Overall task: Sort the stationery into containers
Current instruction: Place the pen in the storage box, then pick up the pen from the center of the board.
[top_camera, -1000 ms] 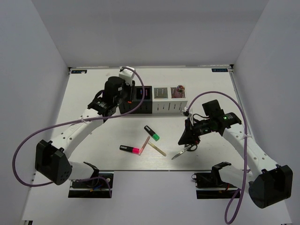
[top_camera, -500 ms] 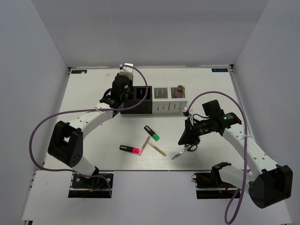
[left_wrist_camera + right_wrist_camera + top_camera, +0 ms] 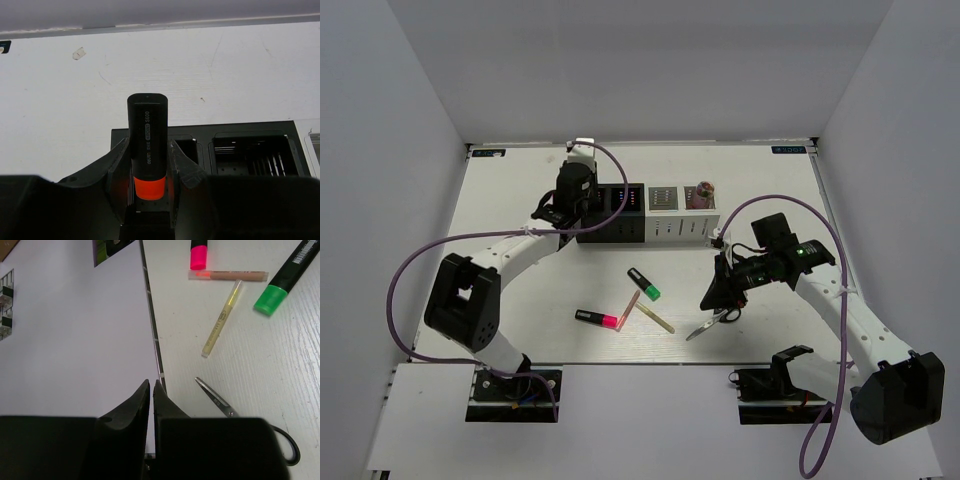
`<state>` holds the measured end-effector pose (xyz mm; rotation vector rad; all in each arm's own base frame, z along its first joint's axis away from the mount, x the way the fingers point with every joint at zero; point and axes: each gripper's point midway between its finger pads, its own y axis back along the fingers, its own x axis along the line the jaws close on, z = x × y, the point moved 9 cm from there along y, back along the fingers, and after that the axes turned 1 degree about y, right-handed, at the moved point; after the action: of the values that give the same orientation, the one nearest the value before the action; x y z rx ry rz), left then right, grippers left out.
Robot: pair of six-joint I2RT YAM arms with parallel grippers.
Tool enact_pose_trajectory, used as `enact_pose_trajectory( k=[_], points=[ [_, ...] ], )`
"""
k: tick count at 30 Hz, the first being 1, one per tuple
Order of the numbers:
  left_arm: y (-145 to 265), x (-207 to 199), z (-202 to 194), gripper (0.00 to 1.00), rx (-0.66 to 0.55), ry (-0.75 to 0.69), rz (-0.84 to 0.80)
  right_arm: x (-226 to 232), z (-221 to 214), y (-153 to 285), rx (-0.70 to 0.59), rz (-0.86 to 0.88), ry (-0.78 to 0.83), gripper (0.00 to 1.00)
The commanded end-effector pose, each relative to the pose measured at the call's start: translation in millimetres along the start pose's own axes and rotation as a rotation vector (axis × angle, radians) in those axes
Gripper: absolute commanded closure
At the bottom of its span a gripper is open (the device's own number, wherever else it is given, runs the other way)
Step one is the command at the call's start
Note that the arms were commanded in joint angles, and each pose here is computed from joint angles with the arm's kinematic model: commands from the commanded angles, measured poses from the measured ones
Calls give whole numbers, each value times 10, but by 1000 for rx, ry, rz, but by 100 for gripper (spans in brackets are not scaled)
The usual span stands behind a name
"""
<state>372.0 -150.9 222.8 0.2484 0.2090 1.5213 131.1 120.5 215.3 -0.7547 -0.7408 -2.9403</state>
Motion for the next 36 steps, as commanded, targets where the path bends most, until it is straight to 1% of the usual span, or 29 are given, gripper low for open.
enact_pose_trajectory(
  k=[1, 6, 7, 8, 10, 12, 13, 14, 15, 16, 17, 18, 19, 20, 21, 22, 23, 24, 25, 26, 27, 28, 29, 30, 31, 32, 33, 34, 36],
  points=[
    [32, -19, 28, 61, -14, 40, -23, 43, -11, 10, -13, 19, 13, 91],
    [69, -19, 21, 42, 0, 54, -37, 44, -14, 14, -13, 17, 12, 90],
    [79, -16, 18, 37, 7, 58, -36, 47, -14, 12, -12, 19, 11, 90],
    [92, -5, 22, 28, 7, 60, -35, 47, -21, 15, -11, 17, 11, 90],
    [110, -15, 46, 28, 3, 60, -40, 51, -20, 12, -11, 19, 10, 88],
    [144, 3, 86, 38, -3, 62, -39, 49, -15, 19, -13, 16, 13, 88],
    [179, 9, 133, 48, -14, 66, -45, 54, -23, 15, -9, 18, 12, 88],
    [216, 10, 169, 62, -14, 79, -52, 58, -20, 16, -12, 18, 16, 88],
    [255, 13, 158, 88, 14, 78, -54, 59, -14, 20, -11, 16, 16, 88],
    [357, 17, 326, 96, -13, 101, -65, 61, -20, 22, -7, 13, 9, 91],
    [453, -12, 363, 100, 43, 130, -72, 42, -4, 23, -11, -1, 24, 95],
    [575, 31, 278, 100, 151, 116, -55, 39, -26, 9, -6, -7, -11, 100],
    [680, 4, 427, 100, 162, 198, -53, -22, -3, 14, -7, -56, -4, 100],
    [760, 16, 409, 100, 211, 223, -41, -133, 4, 16, 4, -142, -1, 100],
    [961, 87, 240, 100, 359, 252, 12, -151, -27, 9, 10, -194, -80, 100],
    [1042, 86, 177, 100, 398, 351, 60, -205, -51, 5, 23, -244, -91, 80],
    [1276, 186, -130, 100, 506, 355, 104, -338, -64, 42, 57, -382, -82, 62],
    [1337, 168, -212, 86, 532, 495, 148, -383, -70, 42, 69, -418, -106, 46],
    [1406, 173, -318, 73, 570, 535, 158, -445, -51, 64, 83, -480, -130, 34],
    [1579, 231, -335, 64, 576, 588, 168, -471, -44, 92, 90, -523, -146, 25],
    [1663, 260, -658, 58, 667, 661, 257, -494, -34, 89, 95, -543, -155, 25],
    [1728, 281, -747, 50, 701, 680, 282, -532, -37, 97, 90, -588, -181, 25],
    [1831, 318, -838, 47, 722, 706, 297, -566, -24, 110, 84, -624, -180, 30],
    [1886, 336, -943, 45, 755, 764, 360, -597, -27, 117, 79, -661, -197, 37],
    [1926, 350, -981, 44, 758, 775, 364, -605, -42, 108, 76, -675, -219, 45],
    [1949, 349, -997, 44, 751, 800, 384, -622, -42, 108, 72, -688, -223, 60],
    [1970, 328, -1012, 41, 756, 805, 385, -629, -56, 116, 76, -708, -232, 67],
    [1991, 308, -1072, 41, 765, 825, 405, -637, -60, 113, 74, -712, -244, 72],
    [1998, 264, -1116, 39, 782, 829, 421, -644, -63, 115, 71, -721, -244, 78]
  ],
)
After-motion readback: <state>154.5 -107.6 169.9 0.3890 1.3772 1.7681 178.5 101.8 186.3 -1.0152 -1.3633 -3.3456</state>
